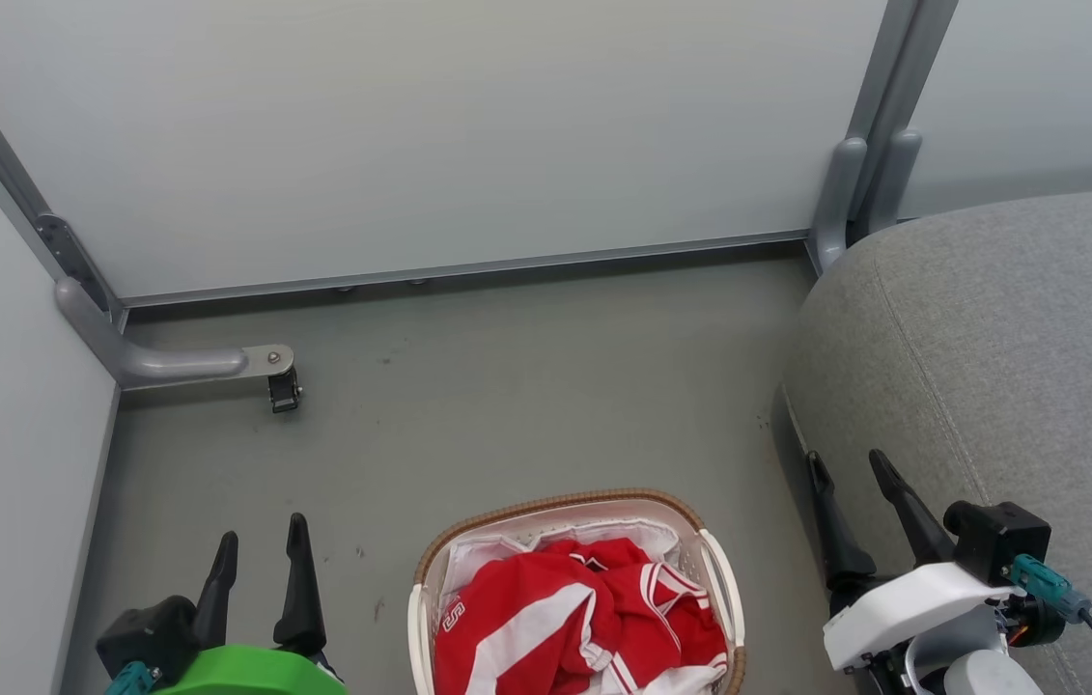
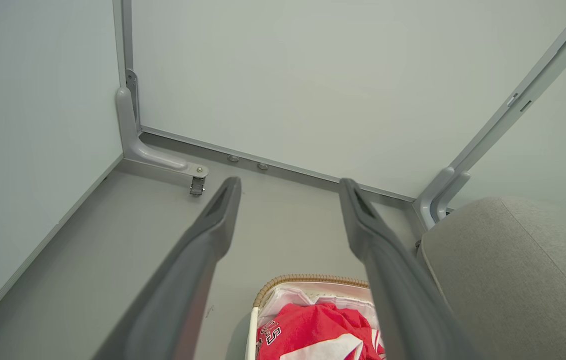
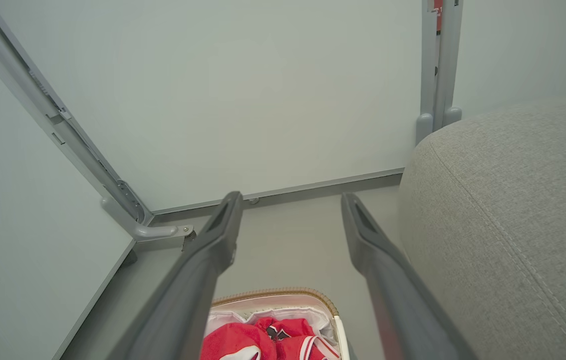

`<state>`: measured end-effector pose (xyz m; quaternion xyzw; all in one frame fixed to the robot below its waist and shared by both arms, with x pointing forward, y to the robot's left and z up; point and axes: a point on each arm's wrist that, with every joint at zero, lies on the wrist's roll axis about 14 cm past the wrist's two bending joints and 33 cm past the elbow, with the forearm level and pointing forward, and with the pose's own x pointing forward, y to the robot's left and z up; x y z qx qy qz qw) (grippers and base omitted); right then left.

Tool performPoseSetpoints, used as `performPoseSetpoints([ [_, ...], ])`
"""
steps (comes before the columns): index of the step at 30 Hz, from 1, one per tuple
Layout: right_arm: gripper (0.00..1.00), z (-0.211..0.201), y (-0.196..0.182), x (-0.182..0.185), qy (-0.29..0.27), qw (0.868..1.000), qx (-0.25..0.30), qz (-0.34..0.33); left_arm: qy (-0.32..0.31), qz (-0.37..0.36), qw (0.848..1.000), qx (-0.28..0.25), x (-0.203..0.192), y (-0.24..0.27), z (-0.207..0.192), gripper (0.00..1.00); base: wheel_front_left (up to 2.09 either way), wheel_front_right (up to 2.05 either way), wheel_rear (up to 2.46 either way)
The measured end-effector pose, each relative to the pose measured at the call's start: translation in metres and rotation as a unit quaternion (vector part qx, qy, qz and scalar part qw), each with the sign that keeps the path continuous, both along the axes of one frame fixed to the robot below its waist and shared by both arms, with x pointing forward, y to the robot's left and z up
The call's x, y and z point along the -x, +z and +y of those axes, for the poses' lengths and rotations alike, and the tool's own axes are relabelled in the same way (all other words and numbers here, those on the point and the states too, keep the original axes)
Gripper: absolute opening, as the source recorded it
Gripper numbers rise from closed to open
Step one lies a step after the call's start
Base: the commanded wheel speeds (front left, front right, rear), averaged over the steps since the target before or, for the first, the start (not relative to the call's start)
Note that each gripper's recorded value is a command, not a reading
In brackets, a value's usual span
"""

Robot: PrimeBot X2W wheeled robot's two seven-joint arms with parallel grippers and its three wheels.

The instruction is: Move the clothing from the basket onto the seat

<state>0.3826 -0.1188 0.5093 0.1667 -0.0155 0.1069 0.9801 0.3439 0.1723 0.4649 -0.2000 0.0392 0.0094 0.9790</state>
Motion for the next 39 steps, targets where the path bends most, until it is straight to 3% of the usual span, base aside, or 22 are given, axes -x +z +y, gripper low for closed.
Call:
performPoseSetpoints([
  [22, 1.00, 0.016, -0.003, 0.003, 0.027, 0.996, 0.081, -0.025, -0.013, 0.005, 0.997, -0.072, 0.008, -0.010, -0.003, 1.00, 0.00, 0.00, 0.00],
  [39, 1.00, 0.023, -0.003, 0.005, 0.041, 0.992, 0.113, -0.038, -0.022, 0.006, 0.994, -0.105, 0.013, -0.015, -0.006, 1.00, 0.00, 0.00, 0.00],
])
